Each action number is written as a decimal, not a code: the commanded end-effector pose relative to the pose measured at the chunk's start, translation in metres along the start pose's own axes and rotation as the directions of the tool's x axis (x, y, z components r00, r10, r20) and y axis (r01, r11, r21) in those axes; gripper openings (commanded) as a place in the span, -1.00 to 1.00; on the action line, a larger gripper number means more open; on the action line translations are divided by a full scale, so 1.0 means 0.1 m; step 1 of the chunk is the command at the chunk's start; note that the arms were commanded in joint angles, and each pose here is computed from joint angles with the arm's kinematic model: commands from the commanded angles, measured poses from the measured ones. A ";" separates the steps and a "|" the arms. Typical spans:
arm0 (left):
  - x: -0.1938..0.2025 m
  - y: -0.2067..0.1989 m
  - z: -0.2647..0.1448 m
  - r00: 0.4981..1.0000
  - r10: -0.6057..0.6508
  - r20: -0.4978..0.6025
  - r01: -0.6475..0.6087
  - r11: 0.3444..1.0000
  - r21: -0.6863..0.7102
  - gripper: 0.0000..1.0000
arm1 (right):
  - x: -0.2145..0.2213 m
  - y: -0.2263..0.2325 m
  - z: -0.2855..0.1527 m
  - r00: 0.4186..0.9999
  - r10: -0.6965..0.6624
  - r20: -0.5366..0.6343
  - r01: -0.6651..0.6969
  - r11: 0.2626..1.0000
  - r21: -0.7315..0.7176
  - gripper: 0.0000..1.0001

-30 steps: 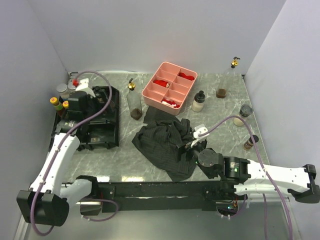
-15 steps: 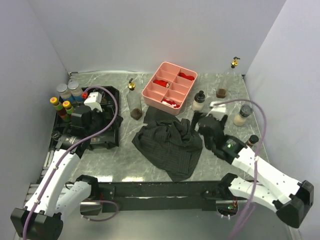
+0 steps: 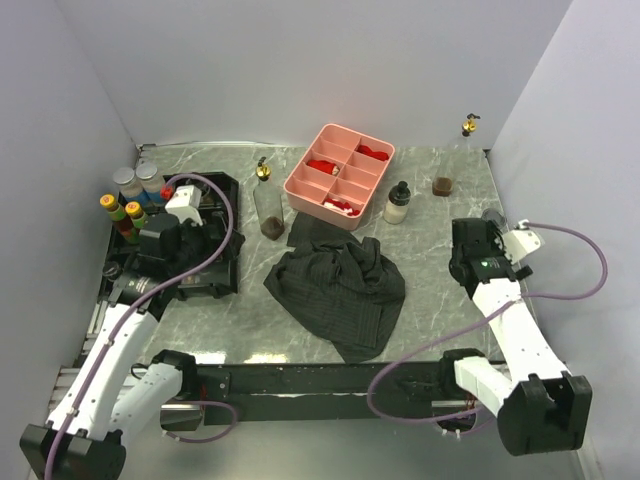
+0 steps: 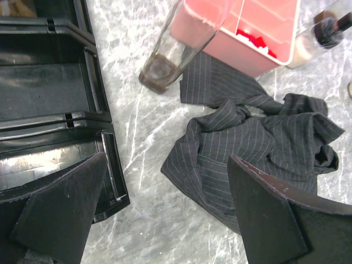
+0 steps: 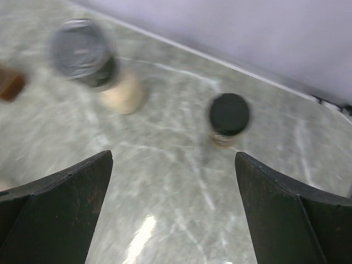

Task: Organize the condiment bottles
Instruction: Pick up the bottle from the corner of the board.

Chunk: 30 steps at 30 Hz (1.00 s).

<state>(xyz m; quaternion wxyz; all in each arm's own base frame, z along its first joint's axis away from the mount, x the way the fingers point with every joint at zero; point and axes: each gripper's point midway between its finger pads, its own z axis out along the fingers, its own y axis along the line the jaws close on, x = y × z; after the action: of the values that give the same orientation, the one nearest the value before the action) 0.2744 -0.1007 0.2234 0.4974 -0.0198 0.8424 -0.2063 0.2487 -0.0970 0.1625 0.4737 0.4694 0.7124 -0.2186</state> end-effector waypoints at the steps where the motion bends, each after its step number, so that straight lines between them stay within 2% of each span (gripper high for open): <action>1: -0.16 -0.04 -0.08 0.996 0.024 0.083 -0.025 1.000 0.012 0.93 | 0.05 -0.44 0.23 0.996 0.084 0.035 -0.089 0.975 0.201 1.00; 3: -0.16 -0.04 -0.09 0.996 0.023 0.086 -0.024 1.000 0.012 0.93 | 0.08 -0.54 0.33 0.995 0.092 0.034 -0.097 0.967 0.234 1.00; 11: -0.17 -0.01 -0.08 0.996 0.022 0.087 -0.022 1.000 -0.007 0.93 | 0.09 -0.48 0.49 0.992 0.126 0.018 -0.127 0.971 0.203 1.00; 17: -0.17 0.03 -0.07 0.996 0.020 0.088 -0.018 0.999 -0.028 0.93 | 0.09 -0.57 0.59 0.989 0.145 0.028 -0.147 0.951 0.270 1.00; 21: -0.14 0.05 -0.04 0.997 0.019 0.075 -0.016 0.999 -0.037 0.93 | 0.07 -0.47 0.65 0.986 0.161 0.028 -0.164 0.959 0.233 1.00; 30: -0.13 0.09 -0.03 0.997 0.016 0.072 -0.013 0.998 -0.054 0.93 | 0.17 -0.43 0.80 0.991 0.130 -0.013 -0.123 0.960 0.252 0.89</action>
<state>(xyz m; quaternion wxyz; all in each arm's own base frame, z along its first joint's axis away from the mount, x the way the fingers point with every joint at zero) 0.2762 -0.0911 0.2275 0.5136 -0.0344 0.8369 -0.1861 0.2306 -0.1616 0.0941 0.3949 0.5672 0.6687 -0.2743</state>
